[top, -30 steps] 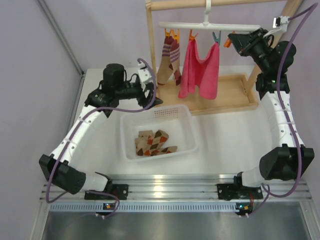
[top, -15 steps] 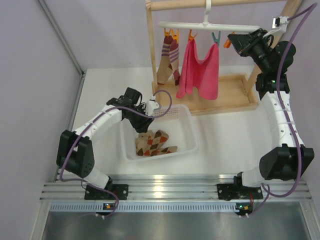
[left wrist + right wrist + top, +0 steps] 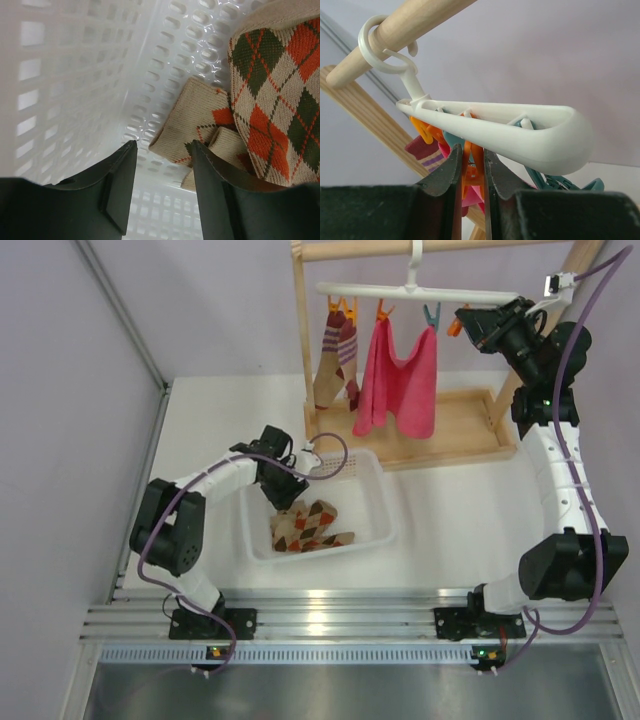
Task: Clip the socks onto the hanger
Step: Pick up the sock from the bin.
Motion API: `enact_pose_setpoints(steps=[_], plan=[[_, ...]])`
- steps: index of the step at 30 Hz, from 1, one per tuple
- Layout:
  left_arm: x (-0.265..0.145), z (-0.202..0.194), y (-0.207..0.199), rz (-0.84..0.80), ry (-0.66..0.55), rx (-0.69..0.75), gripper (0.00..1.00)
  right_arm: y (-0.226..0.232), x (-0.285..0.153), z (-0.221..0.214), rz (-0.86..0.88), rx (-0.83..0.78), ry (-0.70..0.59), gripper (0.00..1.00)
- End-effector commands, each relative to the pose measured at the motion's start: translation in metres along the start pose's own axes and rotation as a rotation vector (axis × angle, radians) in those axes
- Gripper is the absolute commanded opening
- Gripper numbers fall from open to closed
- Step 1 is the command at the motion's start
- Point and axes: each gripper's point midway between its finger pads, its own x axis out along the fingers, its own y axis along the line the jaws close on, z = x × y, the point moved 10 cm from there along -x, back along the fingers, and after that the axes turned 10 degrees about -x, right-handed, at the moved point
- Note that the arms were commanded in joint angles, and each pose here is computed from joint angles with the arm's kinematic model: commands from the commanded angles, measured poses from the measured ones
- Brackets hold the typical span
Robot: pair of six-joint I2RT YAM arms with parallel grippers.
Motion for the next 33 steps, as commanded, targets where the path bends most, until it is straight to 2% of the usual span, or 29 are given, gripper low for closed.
enact_pose_setpoints(steps=[1, 5, 8, 9, 13, 17, 21, 24, 30, 33], plan=[[0.010, 0.000, -0.002, 0.013, -0.022, 0.021, 0.53, 0.021, -0.002, 0.031, 0.089, -0.078, -0.089, 0.00], [0.021, -0.005, -0.003, -0.001, 0.004, 0.014, 0.51, 0.021, -0.002, 0.032, 0.092, -0.081, -0.091, 0.00], [0.025, -0.007, -0.005, -0.014, 0.010, 0.011, 0.44, 0.021, -0.002, 0.032, 0.089, -0.087, -0.093, 0.00], [0.023, -0.005, -0.005, -0.015, 0.002, 0.012, 0.35, 0.022, -0.002, 0.033, 0.089, -0.086, -0.094, 0.00], [0.006, 0.014, -0.008, -0.044, -0.084, -0.001, 0.12, 0.022, -0.003, 0.033, 0.087, -0.087, -0.095, 0.00], [-0.041, 0.051, -0.026, -0.070, -0.264, 0.028, 0.00, 0.024, -0.004, 0.035, 0.089, -0.094, -0.105, 0.00], [-0.081, 0.070, -0.049, -0.083, -0.396, 0.070, 0.00, 0.025, -0.005, 0.037, 0.091, -0.098, -0.108, 0.00], [-0.104, 0.076, -0.058, -0.065, -0.453, 0.081, 0.00, 0.027, -0.006, 0.039, 0.096, -0.102, -0.115, 0.00], [-0.125, 0.074, -0.057, 0.002, -0.444, 0.083, 0.00, 0.028, -0.006, 0.041, 0.099, -0.105, -0.121, 0.00], [-0.137, 0.074, -0.062, -0.033, -0.471, 0.107, 0.00, 0.027, -0.006, 0.040, 0.099, -0.101, -0.122, 0.00]])
